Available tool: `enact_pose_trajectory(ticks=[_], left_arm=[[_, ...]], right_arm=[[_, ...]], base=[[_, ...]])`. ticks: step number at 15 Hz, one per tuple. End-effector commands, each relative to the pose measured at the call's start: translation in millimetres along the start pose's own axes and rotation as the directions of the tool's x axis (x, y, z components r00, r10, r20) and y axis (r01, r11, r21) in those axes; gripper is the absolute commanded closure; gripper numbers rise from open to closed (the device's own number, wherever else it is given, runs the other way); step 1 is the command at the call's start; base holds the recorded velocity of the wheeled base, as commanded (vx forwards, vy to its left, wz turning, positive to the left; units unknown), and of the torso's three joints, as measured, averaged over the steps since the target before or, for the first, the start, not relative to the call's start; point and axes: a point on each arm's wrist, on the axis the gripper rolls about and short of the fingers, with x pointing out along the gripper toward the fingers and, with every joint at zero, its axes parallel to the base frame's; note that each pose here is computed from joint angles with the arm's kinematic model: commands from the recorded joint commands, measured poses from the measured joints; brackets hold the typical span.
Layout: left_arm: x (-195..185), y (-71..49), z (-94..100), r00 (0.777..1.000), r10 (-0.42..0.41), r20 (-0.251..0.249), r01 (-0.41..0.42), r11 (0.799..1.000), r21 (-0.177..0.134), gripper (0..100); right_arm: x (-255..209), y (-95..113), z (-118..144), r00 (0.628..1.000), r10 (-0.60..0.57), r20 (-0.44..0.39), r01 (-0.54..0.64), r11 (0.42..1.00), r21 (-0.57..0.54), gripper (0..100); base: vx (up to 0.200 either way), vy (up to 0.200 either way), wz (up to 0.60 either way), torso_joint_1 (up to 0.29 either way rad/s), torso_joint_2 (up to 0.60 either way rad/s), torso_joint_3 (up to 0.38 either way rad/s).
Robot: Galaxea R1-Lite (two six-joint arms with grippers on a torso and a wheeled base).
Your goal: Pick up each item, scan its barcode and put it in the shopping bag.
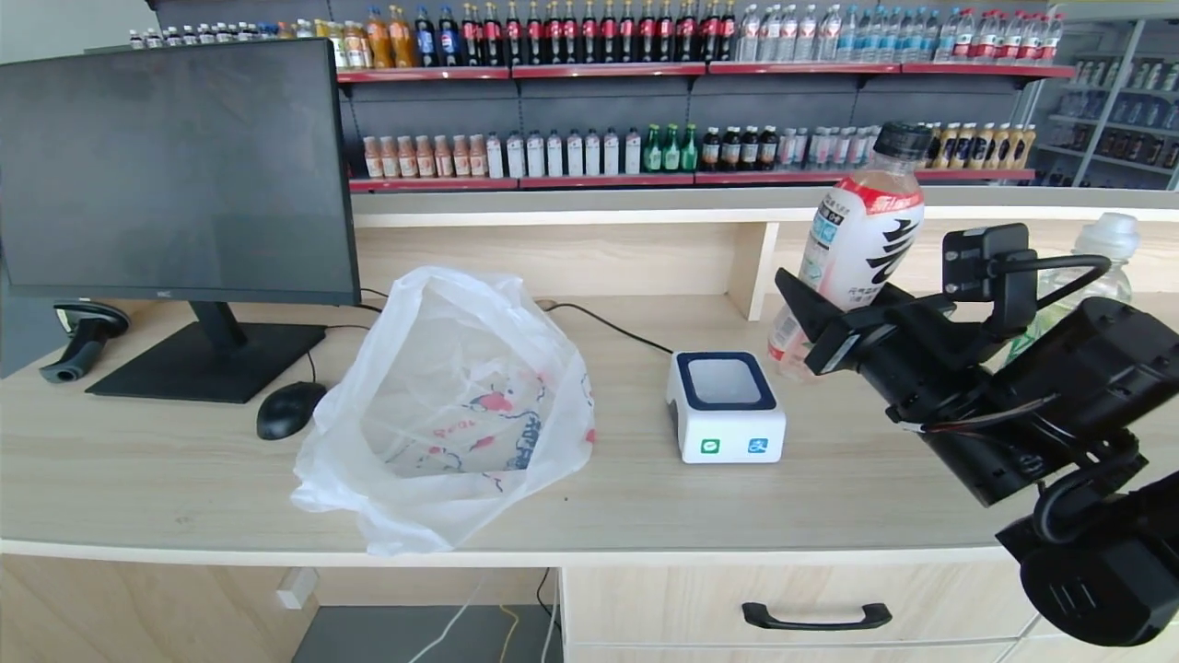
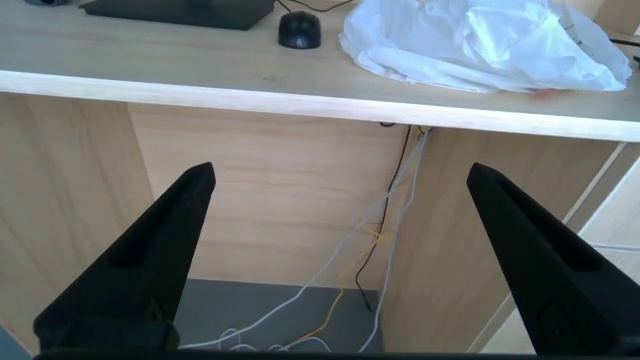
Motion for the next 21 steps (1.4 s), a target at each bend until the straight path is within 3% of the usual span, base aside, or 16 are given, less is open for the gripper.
enact_pose_trajectory(ticks=[1,6,10,16,21], left_arm=[[0.0,0.0,0.0,1.000,0.001,0.000,-0.001,1.000,0.003,0],[0.0,0.0,0.3,1.000,-0.001,0.003,0.001,1.000,0.001,0],[0.0,0.0,0.0,1.000,-0.001,0.000,0.001,1.000,0.001,0],[0.0,0.0,0.3,1.000,-0.001,0.003,0.001,1.000,0.001,0],[0.0,0.0,0.3,1.000,0.001,0.003,-0.001,1.000,0.000,0]], right_arm=[[-1.1,-0.6,1.5,1.000,-0.003,0.001,0.003,1.000,-0.001,100],[-2.2,-0.1,0.4,1.000,-0.001,-0.005,0.001,1.000,-0.001,100],[-3.7,0.7,-0.3,1.000,0.002,-0.011,-0.002,1.000,0.000,100],[-2.5,-0.2,2.0,1.000,-0.001,0.000,0.001,1.000,0.025,100],[-5.6,-0.4,0.9,1.000,-0.001,-0.011,0.001,1.000,0.026,100]], base=[[0.000,0.000,0.00,0.000,0.00,0.000],[0.000,0.000,0.00,0.000,0.00,0.000],[-0.200,0.000,0.00,0.004,0.00,0.001],[0.000,0.000,0.00,0.000,0.00,0.000],[0.000,0.200,0.00,0.008,0.00,0.000]])
